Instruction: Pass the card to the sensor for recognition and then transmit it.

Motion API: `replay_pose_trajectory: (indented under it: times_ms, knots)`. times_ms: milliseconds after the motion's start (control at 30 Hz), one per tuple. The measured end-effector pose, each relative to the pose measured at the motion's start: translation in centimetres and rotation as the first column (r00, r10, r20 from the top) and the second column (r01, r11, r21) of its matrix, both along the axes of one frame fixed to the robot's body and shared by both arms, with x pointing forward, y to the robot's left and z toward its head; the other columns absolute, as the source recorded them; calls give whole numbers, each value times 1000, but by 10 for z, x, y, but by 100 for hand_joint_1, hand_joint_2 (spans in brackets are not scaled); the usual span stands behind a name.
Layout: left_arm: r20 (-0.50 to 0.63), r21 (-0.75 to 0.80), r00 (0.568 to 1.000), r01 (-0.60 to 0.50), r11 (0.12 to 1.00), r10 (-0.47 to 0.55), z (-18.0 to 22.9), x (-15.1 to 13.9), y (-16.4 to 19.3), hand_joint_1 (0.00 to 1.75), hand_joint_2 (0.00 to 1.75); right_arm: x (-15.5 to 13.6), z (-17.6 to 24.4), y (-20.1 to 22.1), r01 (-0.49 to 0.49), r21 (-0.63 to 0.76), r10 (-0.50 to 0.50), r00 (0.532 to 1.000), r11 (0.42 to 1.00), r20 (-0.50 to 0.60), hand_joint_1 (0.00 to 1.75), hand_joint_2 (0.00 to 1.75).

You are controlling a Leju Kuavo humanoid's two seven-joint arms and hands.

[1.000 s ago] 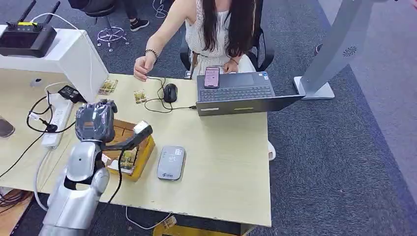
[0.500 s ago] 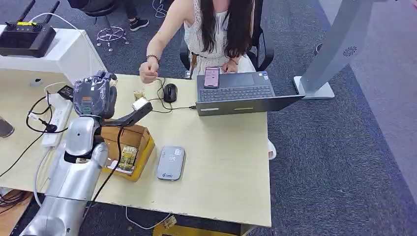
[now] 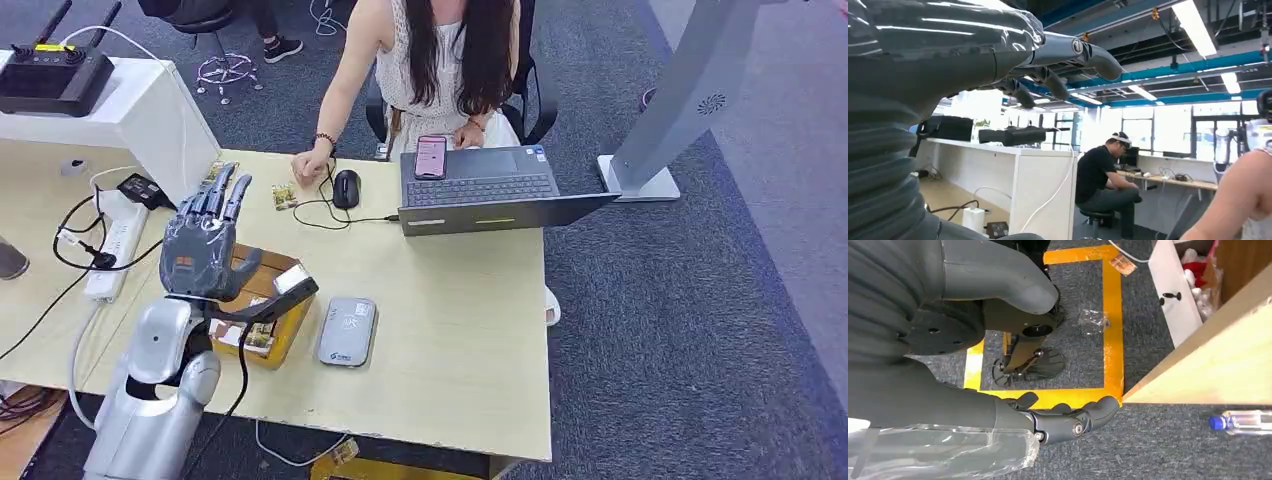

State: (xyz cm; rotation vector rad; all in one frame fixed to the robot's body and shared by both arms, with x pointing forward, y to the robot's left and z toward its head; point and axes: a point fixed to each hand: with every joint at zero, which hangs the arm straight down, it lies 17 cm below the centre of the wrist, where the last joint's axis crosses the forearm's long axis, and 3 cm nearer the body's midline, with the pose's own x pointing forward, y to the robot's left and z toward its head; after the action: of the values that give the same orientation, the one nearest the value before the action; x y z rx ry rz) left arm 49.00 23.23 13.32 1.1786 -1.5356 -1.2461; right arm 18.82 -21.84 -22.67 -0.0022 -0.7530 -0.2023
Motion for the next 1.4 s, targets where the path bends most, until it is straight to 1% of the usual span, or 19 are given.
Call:
replay_pose_trajectory:
  times_ms: [167, 200, 233, 267, 300, 333, 467, 600, 767, 933, 1133, 1300, 1400]
  knots:
    - [4, -2, 1000, 5, 1000, -5, 1, -2, -1, 0, 175, 0, 0, 0, 2, 0, -2, 1000, 1000, -1, 0, 175]
    - [2, -2, 1000, 23, 1000, -23, -4, -15, -1, 0, 175, -3, -1, -2, 16, 1, -16, 1000, 1000, -2, 0, 175]
    - [-4, -2, 1000, 28, 1000, -28, -7, -20, -1, 0, 175, -4, -1, -3, 19, 0, -19, 1000, 1000, -3, 0, 175]
    - [-23, 10, 998, 54, 998, -54, -19, -43, 2, 0, 175, -9, -2, -8, 41, -1, -41, 999, 999, -6, 0, 175]
    - [-91, 53, 993, 80, 995, -75, -49, -78, 13, 0, 175, -15, -4, -17, 70, -6, -70, 997, 998, -13, 0, 175]
    - [-211, 109, 975, 96, 989, -71, -87, -111, 36, 0, 175, -17, -5, -26, 88, -9, -88, 996, 996, -13, 0, 175]
    - [-290, 154, 956, 89, 984, -41, -111, -132, 59, 0, 175, -18, -6, -31, 96, -10, -96, 995, 995, -13, 0, 175]
    - [-307, 181, 952, 72, 981, -13, -116, -135, 73, 0, 175, -19, -6, -31, 89, -12, -89, 996, 996, -16, 0, 175]
    - [-300, 208, 953, 22, 978, 43, -116, -127, 90, 0, 175, -19, -7, -29, 74, -14, -74, 997, 997, -20, 0, 175]
    - [-265, 225, 960, -34, 974, 95, -109, -112, 108, 0, 175, -17, -6, -29, 65, -16, -65, 998, 998, -18, 0, 175]
    - [-247, 215, 957, -96, 972, 150, -104, -94, 122, 0, 175, -14, -6, -27, 50, -16, -50, 999, 999, -16, 0, 175]
    - [-260, 214, 947, -133, 968, 188, -109, -87, 131, 0, 175, -14, -6, -25, 38, -10, -38, 999, 999, -21, 0, 175]
    - [-285, 224, 932, -164, 961, 226, -117, -85, 140, 0, 175, -13, -6, -23, 32, -7, -33, 999, 999, -23, 0, 175]
